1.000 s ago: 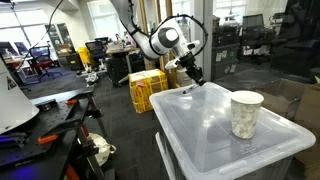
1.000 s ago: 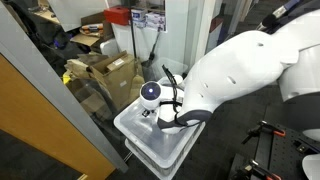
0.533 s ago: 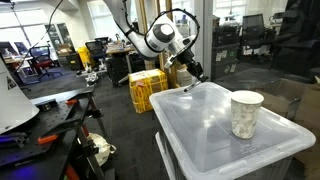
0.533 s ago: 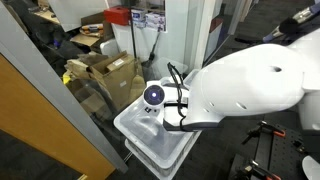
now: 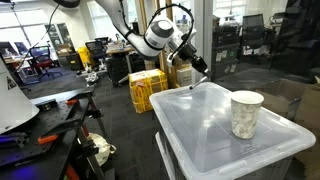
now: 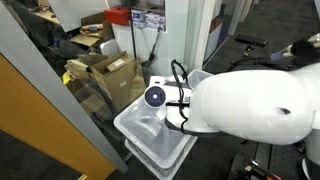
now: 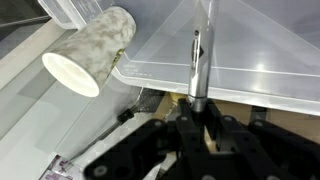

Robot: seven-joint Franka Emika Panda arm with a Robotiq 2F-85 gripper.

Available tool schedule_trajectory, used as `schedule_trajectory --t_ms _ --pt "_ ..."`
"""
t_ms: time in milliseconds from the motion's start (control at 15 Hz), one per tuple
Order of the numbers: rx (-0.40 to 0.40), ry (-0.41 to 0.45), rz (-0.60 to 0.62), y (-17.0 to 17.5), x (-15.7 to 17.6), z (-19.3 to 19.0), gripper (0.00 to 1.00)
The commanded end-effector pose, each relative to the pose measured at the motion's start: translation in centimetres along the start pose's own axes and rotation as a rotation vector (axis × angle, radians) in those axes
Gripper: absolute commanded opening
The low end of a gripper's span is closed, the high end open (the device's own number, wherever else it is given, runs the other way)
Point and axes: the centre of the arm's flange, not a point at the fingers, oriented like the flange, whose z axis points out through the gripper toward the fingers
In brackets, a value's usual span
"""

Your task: Put the marker in the cup

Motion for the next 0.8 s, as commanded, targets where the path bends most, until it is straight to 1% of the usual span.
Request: schedule_trajectory --t_ms 0,200,400,733 --pt "-0.051 0.049 0.057 0.9 -0.2 0.2 0.05" --pt "-0.085 0.076 0.083 1.4 -0.1 0.8 0.05" --pt "-0.123 0.121 0.105 1.9 -0.1 1.0 0.05" --pt "-0.181 0.19 0.129 2.4 0.2 0.6 0.05"
